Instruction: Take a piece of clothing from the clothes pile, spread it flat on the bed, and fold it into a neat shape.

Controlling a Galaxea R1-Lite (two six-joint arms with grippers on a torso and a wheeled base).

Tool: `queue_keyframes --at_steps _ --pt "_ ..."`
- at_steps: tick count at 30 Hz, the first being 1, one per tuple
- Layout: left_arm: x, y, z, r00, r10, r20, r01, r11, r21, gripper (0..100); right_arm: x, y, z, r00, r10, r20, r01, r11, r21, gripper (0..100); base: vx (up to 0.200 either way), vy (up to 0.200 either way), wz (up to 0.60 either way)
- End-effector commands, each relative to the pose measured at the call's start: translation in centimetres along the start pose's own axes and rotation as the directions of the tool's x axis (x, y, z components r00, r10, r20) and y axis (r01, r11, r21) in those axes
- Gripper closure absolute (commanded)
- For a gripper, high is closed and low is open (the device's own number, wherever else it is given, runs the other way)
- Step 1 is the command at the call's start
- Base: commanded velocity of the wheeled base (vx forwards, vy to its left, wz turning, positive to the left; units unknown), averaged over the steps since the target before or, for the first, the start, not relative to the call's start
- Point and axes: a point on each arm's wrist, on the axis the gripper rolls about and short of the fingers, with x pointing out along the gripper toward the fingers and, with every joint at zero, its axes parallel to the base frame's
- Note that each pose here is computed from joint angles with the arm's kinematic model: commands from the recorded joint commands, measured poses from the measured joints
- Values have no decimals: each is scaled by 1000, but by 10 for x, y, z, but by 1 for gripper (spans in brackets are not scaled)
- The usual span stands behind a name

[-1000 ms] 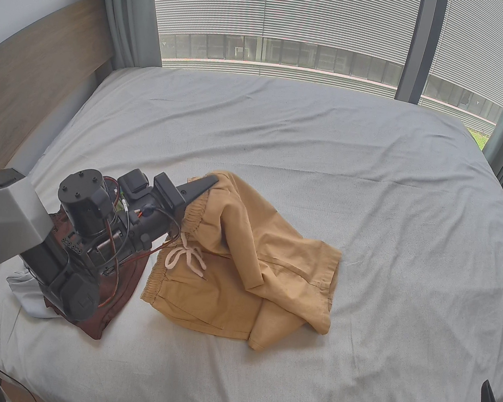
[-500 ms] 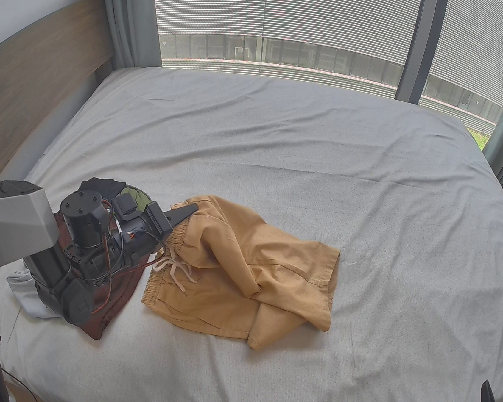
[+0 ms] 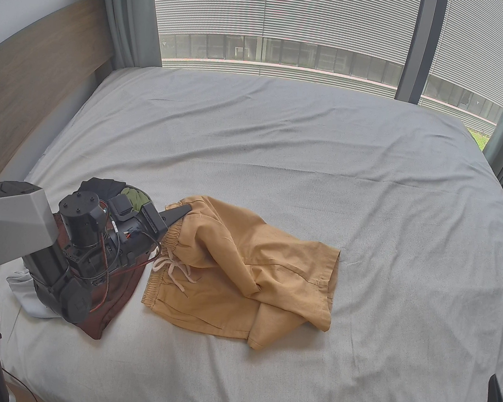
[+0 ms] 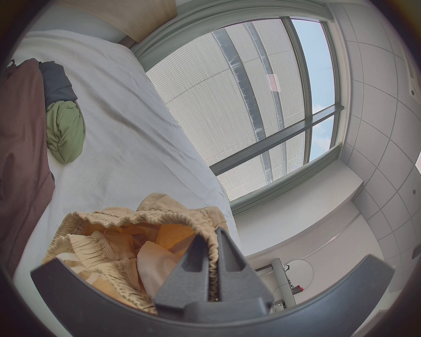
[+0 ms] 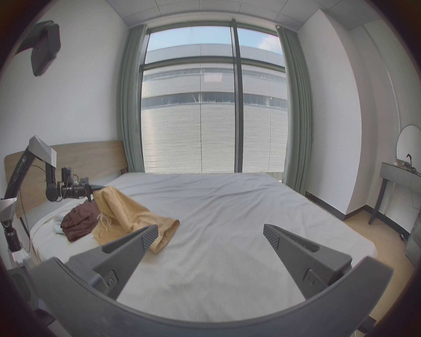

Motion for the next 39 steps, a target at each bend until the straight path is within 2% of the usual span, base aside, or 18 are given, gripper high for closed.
queue_keyframes --at_steps 1,3,4,5,6,8,9,11,12,13,15,18,22,25,30,34,39 --pt "0 -1 1 1000 -4 3 4 1000 0 100 -2 0 71 983 31 181 -32 999 1 0 0 0 0" --pt "0 -2 1 1000 -7 4 7 1000 3 100 11 1 90 984 121 134 -125 992 21 0 0 0 0" --pt "0 -3 2 1000 -8 5 8 1000 4 100 13 1 93 983 137 125 -142 990 27 0 0 0 0" --pt "0 -3 2 1000 -10 6 10 1000 3 100 25 2 100 975 208 75 -214 974 71 0 0 0 0" --pt "0 -3 1 1000 -10 4 10 1000 3 100 29 3 102 971 231 60 -236 968 89 0 0 0 0" --pt "1 -2 2 1000 -8 5 8 1000 2 100 46 9 112 933 359 -3 -352 917 189 0 0 0 0" --pt "1 -2 2 1000 -8 5 8 1000 2 100 52 13 118 889 458 -12 -442 865 238 0 0 0 0" --pt "1 -2 2 1000 -9 7 9 1000 1 100 61 20 127 823 568 -28 -537 793 290 0 0 0 0" --pt "1 -1 3 1000 -9 9 9 1000 0 100 69 25 134 802 596 -41 -555 768 321 0 0 0 0" --pt "1 -2 4 1000 -9 11 9 1000 3 100 77 29 138 796 604 -48 -554 758 343 0 0 0 0" --pt "1 -1 5 1000 -8 14 8 1000 3 100 97 38 145 794 605 -69 -540 752 379 0 0 0 0" --pt "0 -2 4 1000 -7 13 7 1000 3 100 126 52 144 788 609 -92 -536 752 383 0 0 0 0" --pt "0 -3 4 1000 -10 10 10 1000 4 100 160 68 133 758 632 -161 -537 744 398 0 0 0 0" --pt "0 -3 6 1000 -13 15 13 1000 7 100 190 80 124 756 632 -171 -531 745 403 0 0 0 0" --pt "-1 -14 10 999 -39 27 39 999 19 100 230 85 106 780 607 -154 -513 760 400 0 0 0 0" --pt "0 -18 8 998 -53 21 52 998 21 100 251 89 89 756 627 -187 -516 748 418 0 0 0 0" --pt "0 -26 13 997 -76 31 75 997 31 100 278 94 64 747 616 -250 -479 760 440 0 0 0 0"
